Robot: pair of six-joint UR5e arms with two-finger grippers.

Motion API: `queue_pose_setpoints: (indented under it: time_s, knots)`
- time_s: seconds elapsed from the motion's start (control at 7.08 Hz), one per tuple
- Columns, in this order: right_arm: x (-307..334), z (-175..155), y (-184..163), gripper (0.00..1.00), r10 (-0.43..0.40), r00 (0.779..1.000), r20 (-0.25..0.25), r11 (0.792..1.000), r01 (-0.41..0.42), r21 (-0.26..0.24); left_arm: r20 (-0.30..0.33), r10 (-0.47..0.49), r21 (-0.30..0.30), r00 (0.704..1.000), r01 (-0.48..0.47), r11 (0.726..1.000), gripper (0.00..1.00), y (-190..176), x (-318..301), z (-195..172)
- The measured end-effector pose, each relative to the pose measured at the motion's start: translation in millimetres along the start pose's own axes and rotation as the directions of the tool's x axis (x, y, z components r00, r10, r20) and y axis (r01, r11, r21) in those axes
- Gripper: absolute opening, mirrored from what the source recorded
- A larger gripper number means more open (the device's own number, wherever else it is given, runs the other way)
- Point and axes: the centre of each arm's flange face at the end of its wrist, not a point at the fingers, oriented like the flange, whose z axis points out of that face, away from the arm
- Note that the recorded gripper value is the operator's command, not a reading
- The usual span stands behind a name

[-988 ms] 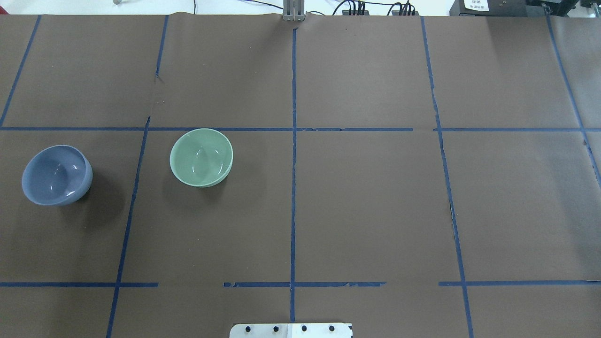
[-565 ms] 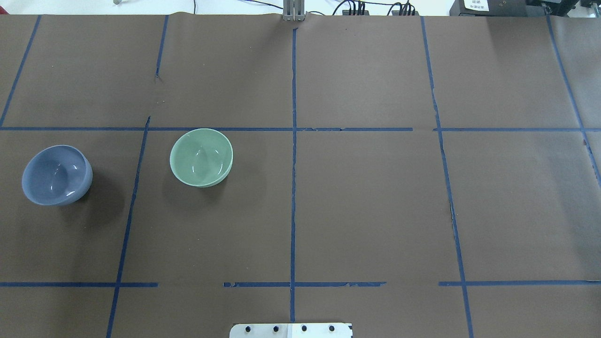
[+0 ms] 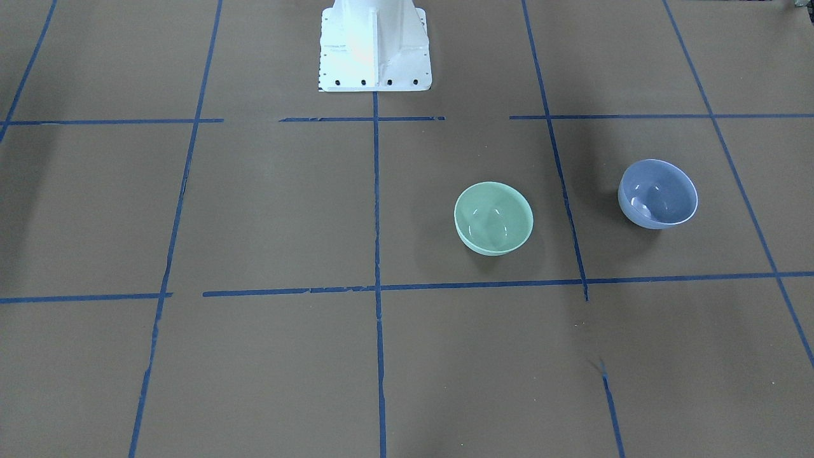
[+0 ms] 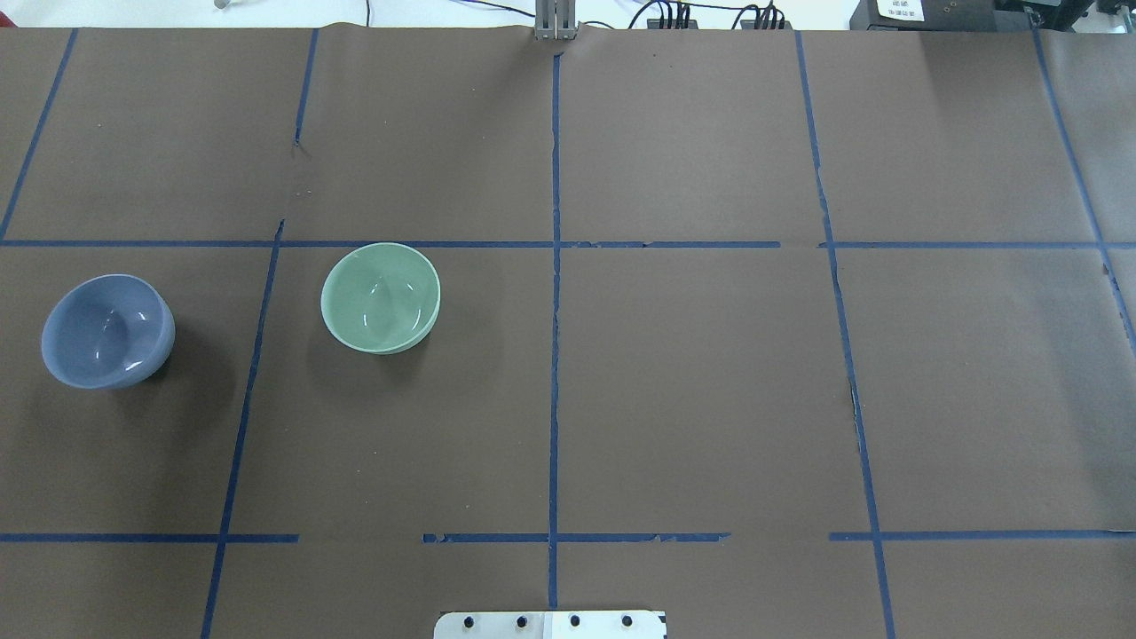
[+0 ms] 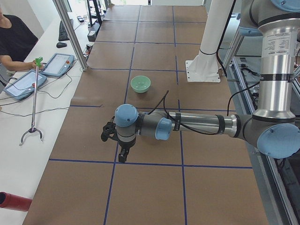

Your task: Stack blue bowl on green bowl

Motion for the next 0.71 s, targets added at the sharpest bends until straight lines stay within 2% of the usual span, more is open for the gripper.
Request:
queue_pose_setpoints:
  time_s: [0.28,0.71]
  knots:
    - [-0.2,0.2,0.0,1.0,0.0,1.0,0.0,1.0,0.0,0.0,-0.036,-0.113,0.008,0.993,0.113,0.994,1.0,-8.4,61.9,25.6]
    - [-0.2,0.2,0.0,1.0,0.0,1.0,0.0,1.0,0.0,0.0,-0.107,-0.161,0.021,0.981,0.164,0.986,1.0,38.6,103.3,72.2]
